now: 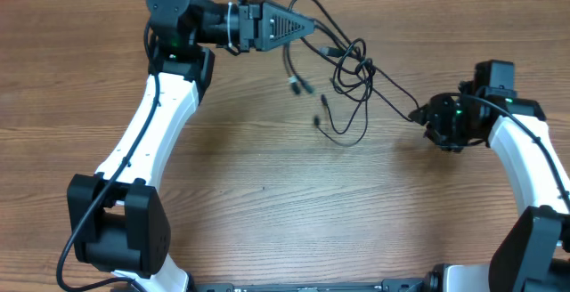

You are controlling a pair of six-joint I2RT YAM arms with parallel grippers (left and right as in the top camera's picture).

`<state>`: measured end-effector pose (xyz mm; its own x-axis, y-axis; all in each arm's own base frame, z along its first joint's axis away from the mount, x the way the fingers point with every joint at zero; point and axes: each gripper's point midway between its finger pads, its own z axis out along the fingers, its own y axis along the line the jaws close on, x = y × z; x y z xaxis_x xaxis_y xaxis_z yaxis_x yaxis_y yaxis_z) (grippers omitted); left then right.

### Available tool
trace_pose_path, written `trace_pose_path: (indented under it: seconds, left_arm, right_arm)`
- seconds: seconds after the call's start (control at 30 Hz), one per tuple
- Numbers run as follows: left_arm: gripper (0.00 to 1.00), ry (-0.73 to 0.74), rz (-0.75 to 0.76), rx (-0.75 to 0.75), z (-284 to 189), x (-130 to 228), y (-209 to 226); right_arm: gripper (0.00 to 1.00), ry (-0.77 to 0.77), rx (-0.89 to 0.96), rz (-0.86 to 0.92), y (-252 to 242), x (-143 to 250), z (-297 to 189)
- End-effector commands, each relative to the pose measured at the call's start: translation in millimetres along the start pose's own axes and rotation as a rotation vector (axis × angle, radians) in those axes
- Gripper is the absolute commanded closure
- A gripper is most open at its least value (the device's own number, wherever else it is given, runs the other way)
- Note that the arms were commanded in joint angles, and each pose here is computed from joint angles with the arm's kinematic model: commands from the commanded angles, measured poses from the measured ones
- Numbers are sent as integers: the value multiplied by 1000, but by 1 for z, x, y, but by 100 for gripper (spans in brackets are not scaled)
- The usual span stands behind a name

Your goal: Untangle cables

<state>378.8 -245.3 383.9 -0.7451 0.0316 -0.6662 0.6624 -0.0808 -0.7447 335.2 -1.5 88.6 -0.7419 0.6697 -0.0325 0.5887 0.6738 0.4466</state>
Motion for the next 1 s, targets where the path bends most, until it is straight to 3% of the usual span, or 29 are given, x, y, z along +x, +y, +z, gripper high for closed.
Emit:
trace_pose_path:
  seconds: [0.0, 0.3, 0.4, 0.5, 0.6, 0.83, 0.97]
  left_arm:
    - [96, 16, 22, -4, -17, -6, -16]
    - [96, 117, -35, 44, 22, 35, 6]
    - [96, 112, -129, -53, 39, 60, 37]
    - [96, 152, -225, -239, 49, 97, 81]
    - [96, 188, -272, -292, 54, 115, 100]
    - [96, 185, -343, -354, 54, 123, 121]
    - [96, 159, -381, -392, 53, 119, 127]
  right_arm:
    - [53, -35, 124, 42, -44, -13, -6]
    - [56, 76, -157, -153, 3, 6, -23]
    - [56, 79, -242, -218, 20, 13, -37]
    - [51, 65, -267, -243, 26, 19, -51]
    - [47, 76, -277, -249, 29, 26, -56]
    - [30, 196, -462, -361, 70, 63, -60]
    - [29, 267, -471, -396, 82, 84, -51]
